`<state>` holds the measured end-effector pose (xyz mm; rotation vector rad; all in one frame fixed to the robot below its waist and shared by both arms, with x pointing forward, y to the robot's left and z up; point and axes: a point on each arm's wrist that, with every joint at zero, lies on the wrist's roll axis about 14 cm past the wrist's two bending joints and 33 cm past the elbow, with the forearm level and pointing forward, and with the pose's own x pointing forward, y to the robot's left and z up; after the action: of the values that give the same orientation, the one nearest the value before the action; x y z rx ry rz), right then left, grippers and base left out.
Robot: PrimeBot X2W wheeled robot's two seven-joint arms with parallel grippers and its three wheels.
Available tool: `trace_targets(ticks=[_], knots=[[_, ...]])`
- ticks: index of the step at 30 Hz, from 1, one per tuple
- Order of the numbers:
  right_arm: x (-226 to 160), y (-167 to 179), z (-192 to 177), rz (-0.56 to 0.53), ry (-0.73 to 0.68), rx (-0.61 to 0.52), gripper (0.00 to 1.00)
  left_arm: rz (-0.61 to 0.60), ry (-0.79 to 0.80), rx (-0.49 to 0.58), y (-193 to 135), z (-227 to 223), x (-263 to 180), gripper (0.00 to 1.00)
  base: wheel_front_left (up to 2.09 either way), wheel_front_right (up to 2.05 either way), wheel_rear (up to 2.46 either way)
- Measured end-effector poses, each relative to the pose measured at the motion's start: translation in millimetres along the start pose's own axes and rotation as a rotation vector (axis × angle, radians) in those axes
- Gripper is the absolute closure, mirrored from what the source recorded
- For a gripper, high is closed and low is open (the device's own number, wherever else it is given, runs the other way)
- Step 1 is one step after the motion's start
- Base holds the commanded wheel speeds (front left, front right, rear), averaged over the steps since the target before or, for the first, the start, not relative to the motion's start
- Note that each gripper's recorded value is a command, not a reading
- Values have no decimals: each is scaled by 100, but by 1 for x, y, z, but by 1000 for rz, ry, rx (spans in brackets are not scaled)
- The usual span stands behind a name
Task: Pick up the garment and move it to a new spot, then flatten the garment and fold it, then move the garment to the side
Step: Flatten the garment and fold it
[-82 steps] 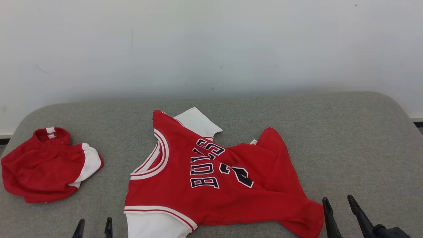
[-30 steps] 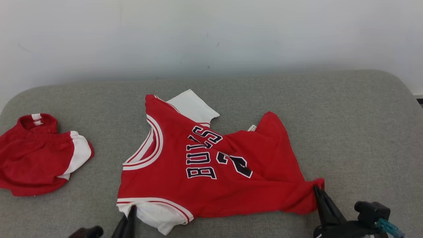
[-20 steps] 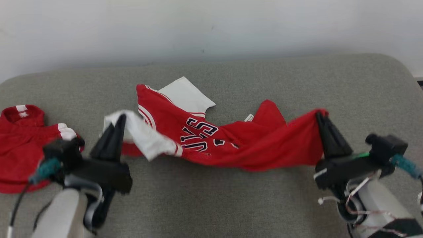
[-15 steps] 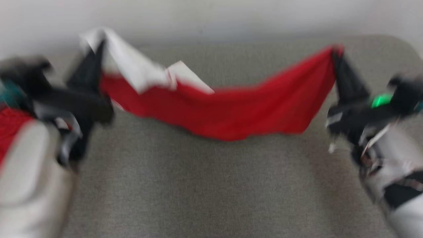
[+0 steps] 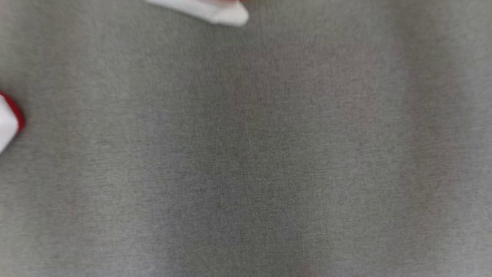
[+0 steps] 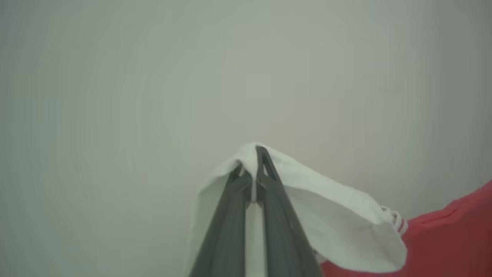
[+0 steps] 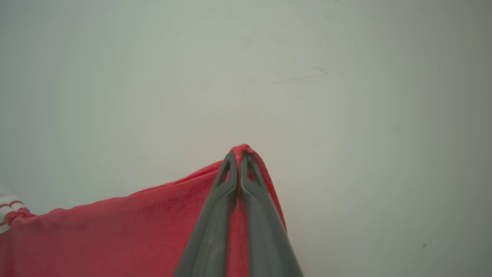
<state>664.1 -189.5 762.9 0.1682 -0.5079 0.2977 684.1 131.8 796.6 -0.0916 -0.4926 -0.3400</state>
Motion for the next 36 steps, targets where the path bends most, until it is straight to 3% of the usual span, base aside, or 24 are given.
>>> trace_targets(ticks=[7, 15, 23, 36], knots=[[41, -40, 1, -79, -5, -85, 100, 33, -24, 100, 18, 9, 45, 100, 0, 0, 0], [51, -69, -27, -150, 47, -138, 100, 35, -25, 97, 13, -9, 67, 100, 0, 0, 0], [47, -76, -64, -161, 110, -143, 100, 60, 59, 97, 26, -57, 67, 100, 0, 0, 0], [42, -76, -93, -146, 158, -176, 100, 71, 77, 49, 31, -91, 58, 100, 0, 0, 0]])
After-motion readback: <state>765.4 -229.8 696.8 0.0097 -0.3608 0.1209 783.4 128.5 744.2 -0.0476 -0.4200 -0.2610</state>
